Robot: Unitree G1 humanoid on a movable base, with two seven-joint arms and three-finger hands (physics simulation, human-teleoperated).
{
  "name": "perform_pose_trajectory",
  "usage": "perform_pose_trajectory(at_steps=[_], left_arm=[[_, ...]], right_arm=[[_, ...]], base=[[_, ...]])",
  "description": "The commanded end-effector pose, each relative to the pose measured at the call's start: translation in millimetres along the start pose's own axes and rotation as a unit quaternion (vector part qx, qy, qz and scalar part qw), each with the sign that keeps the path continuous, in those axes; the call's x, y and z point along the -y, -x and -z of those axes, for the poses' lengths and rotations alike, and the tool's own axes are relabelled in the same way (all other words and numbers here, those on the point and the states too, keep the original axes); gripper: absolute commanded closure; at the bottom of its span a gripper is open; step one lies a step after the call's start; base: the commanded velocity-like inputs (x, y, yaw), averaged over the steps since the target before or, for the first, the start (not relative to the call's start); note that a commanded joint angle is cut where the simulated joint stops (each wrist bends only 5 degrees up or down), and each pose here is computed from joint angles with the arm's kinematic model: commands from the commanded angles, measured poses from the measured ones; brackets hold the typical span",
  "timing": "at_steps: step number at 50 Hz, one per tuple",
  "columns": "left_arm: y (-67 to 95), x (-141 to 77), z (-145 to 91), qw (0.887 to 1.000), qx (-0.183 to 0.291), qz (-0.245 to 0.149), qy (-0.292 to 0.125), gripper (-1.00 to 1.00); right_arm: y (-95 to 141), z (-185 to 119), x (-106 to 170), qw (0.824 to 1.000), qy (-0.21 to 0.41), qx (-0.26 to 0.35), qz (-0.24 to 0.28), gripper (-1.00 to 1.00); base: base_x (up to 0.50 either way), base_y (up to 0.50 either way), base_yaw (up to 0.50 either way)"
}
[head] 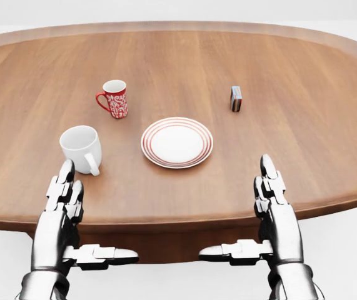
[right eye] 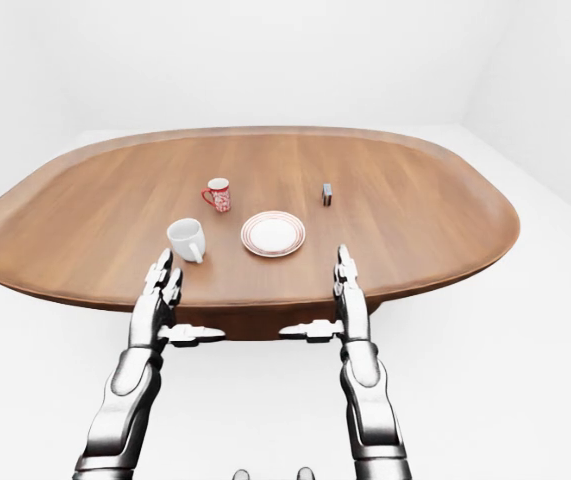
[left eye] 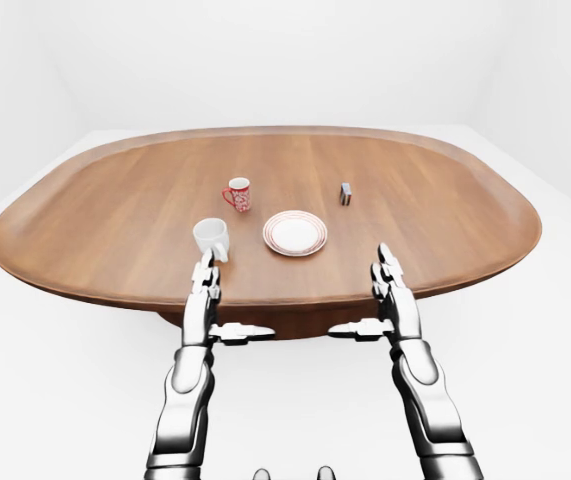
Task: Put the white mug on the plate.
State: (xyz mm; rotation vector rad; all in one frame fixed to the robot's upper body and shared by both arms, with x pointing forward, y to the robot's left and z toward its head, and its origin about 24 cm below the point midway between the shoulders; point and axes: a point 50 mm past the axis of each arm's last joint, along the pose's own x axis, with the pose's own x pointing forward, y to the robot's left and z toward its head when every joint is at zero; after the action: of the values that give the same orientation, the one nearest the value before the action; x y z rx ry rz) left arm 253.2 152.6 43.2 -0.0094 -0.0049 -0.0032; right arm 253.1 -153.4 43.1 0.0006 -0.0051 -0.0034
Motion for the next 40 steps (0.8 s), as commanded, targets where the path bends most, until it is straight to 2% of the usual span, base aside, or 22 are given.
perform_pose_trajectory(at_steps=[1,9,11,14,15,19,20,21,23,24,25,26,28,29,30,34,40], left_arm=[[0.1,-7.5,-5.5,1.000,0.008,0.000,0.009,-1.00],[-6.0,-16.2,-9.0,1.000,0.013,-0.013,0.004,-1.00],[-7.6,-22.2,-19.0,0.999,0.025,-0.021,0.001,-1.00],[-12.2,-33.4,-35.8,0.998,0.048,-0.034,0.002,-1.00],[-14.9,-44.1,-52.9,0.996,0.080,-0.049,0.004,-1.00],[-18.2,-74.9,-89.9,0.983,0.149,-0.108,0.006,-1.00],[-15.5,-86.6,-108.5,0.974,0.186,-0.126,0.014,-1.00],[-13.4,-91.6,-117.0,0.970,0.202,-0.134,0.010,-1.00],[-9.3,-100.8,-133.0,0.961,0.232,-0.147,0.010,-1.00],[-8.2,-104.7,-137.0,0.959,0.238,-0.157,0.002,-1.00],[-2.7,-118.2,-152.0,0.946,0.267,-0.184,0.011,-1.00],[0.4,-123.7,-159.1,0.940,0.281,-0.192,0.022,-1.00],[4.3,-129.3,-168.1,0.933,0.297,-0.200,0.023,-1.00],[8.9,-134.3,-178.3,0.925,0.316,-0.208,0.028,-1.00],[10.2,-136.6,-181.5,0.923,0.321,-0.210,0.030,-1.00],[9.1,-144.5,-181.5,0.922,0.316,-0.219,0.038,-1.00],[7.5,-143.2,-178.6,0.925,0.309,-0.219,0.039,-1.00]], right_arm=[[2.2,-6.3,6.7,1.000,0.002,0.007,0.000,-1.00],[2.0,-2.5,9.0,1.000,0.009,-0.001,0.003,-1.00],[7.4,-18.7,16.3,1.000,0.013,0.015,0.019,-1.00],[13.7,-49.9,27.5,0.996,0.024,0.081,0.030,-1.00],[20.6,-75.4,37.6,0.989,0.027,0.135,0.050,-1.00],[41.2,-118.8,52.8,0.969,0.045,0.231,0.077,-1.00],[53.7,-137.2,60.4,0.956,0.056,0.272,0.091,-1.00],[62.5,-149.6,64.3,0.947,0.066,0.301,0.094,-1.00],[73.6,-163.4,70.6,0.933,0.076,0.334,0.108,-1.00],[75.0,-163.9,74.2,0.932,0.079,0.335,0.113,-1.00],[85.1,-172.6,80.9,0.922,0.088,0.355,0.125,-1.00],[90.4,-176.6,83.7,0.917,0.093,0.365,0.132,-1.00],[98.7,-182.1,87.6,0.909,0.096,0.380,0.142,-1.00],[106.7,-185.3,90.0,0.904,0.102,0.388,0.148,-1.00],[108.4,-182.2,91.2,0.907,0.102,0.379,0.151,-1.00],[111.0,-176.3,94.7,0.912,0.106,0.363,0.159,-1.00],[110.6,-174.6,96.0,0.914,0.106,0.358,0.158,-1.00]], base=[[0.00,0.00,0.00],[0.00,0.00,0.00],[0.00,0.00,0.00],[0.00,0.00,0.00],[0.00,0.00,0.00],[0.00,0.00,0.00],[0.00,0.00,0.00],[0.00,0.00,0.00],[0.00,0.00,0.00],[0.00,0.00,0.00],[0.00,0.00,0.00],[0.00,0.00,0.00],[0.00,0.00,0.00],[0.00,0.00,0.00],[0.00,0.00,0.00],[0.00,0.00,0.00],[0.00,0.00,0.00]])
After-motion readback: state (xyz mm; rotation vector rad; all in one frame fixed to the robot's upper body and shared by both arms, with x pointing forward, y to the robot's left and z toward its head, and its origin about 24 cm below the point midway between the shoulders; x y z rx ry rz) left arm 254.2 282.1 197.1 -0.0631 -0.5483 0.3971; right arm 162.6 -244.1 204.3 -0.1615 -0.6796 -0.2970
